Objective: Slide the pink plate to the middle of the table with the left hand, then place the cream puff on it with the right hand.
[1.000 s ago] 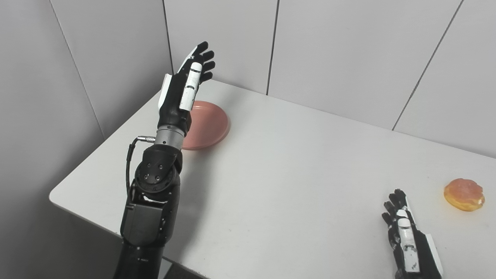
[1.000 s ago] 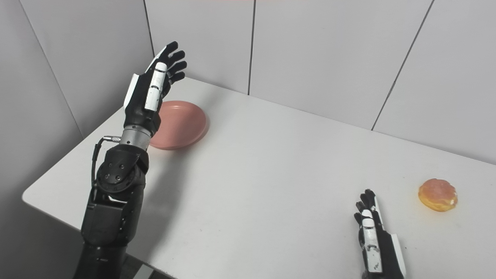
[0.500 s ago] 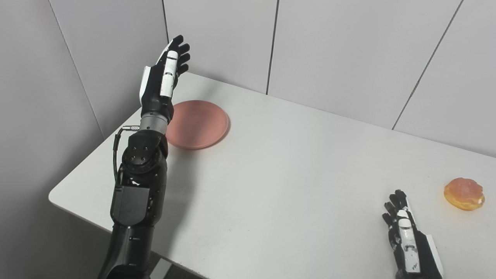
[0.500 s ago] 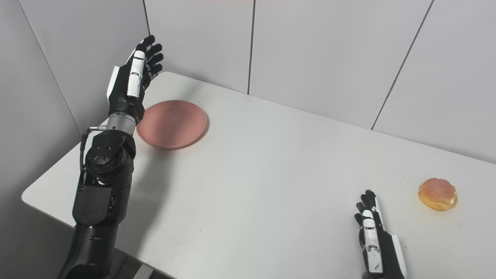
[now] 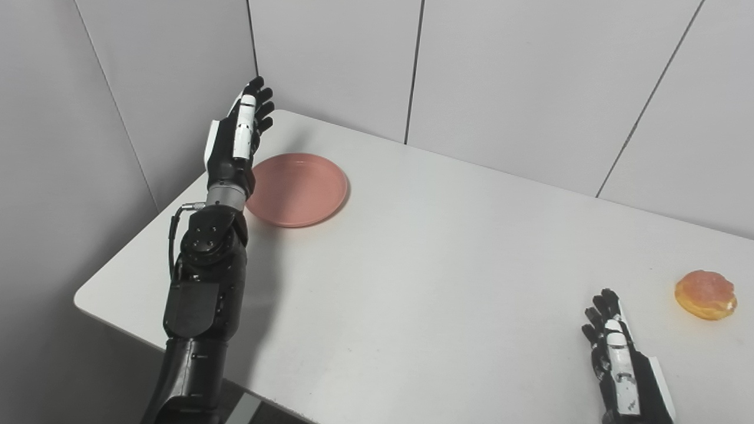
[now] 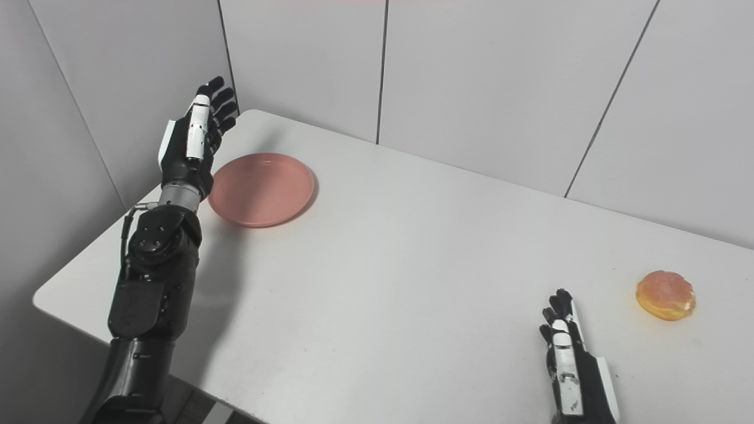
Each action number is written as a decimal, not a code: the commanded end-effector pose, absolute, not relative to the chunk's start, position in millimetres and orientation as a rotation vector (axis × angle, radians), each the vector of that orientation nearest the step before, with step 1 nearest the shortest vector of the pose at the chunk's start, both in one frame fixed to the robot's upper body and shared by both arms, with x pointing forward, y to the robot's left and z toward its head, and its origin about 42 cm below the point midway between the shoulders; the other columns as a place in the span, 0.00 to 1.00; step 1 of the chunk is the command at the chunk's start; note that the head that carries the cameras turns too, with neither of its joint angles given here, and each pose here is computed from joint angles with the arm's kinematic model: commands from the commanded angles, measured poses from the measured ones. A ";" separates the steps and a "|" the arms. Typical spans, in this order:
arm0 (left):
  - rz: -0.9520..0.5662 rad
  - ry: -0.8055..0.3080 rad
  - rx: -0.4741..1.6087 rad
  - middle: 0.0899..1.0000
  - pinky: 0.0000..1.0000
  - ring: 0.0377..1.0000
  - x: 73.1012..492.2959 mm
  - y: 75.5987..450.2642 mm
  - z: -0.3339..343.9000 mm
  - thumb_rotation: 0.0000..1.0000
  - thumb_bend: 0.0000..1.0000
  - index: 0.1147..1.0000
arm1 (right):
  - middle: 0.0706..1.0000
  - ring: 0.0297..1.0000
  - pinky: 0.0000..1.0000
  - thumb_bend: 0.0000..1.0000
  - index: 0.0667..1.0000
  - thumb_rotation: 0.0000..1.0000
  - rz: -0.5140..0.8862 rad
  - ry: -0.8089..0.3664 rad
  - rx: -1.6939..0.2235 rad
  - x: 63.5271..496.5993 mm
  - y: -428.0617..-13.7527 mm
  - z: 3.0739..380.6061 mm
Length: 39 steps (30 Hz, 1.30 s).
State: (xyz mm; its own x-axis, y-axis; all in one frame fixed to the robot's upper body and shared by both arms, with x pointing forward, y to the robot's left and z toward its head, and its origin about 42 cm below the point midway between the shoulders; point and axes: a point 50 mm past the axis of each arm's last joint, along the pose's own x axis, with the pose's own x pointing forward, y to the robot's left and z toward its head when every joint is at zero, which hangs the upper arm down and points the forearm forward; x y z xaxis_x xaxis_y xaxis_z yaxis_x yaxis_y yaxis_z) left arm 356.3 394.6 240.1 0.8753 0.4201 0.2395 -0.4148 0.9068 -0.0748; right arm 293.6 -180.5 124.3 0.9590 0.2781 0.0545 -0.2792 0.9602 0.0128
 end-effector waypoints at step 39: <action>0.564 -0.217 -0.133 0.89 0.88 0.90 352.1 479.9 222.2 1.00 0.39 0.86 | 1.00 1.00 1.00 0.03 1.00 1.00 0.289 -0.115 0.044 299.3 -180.7 138.4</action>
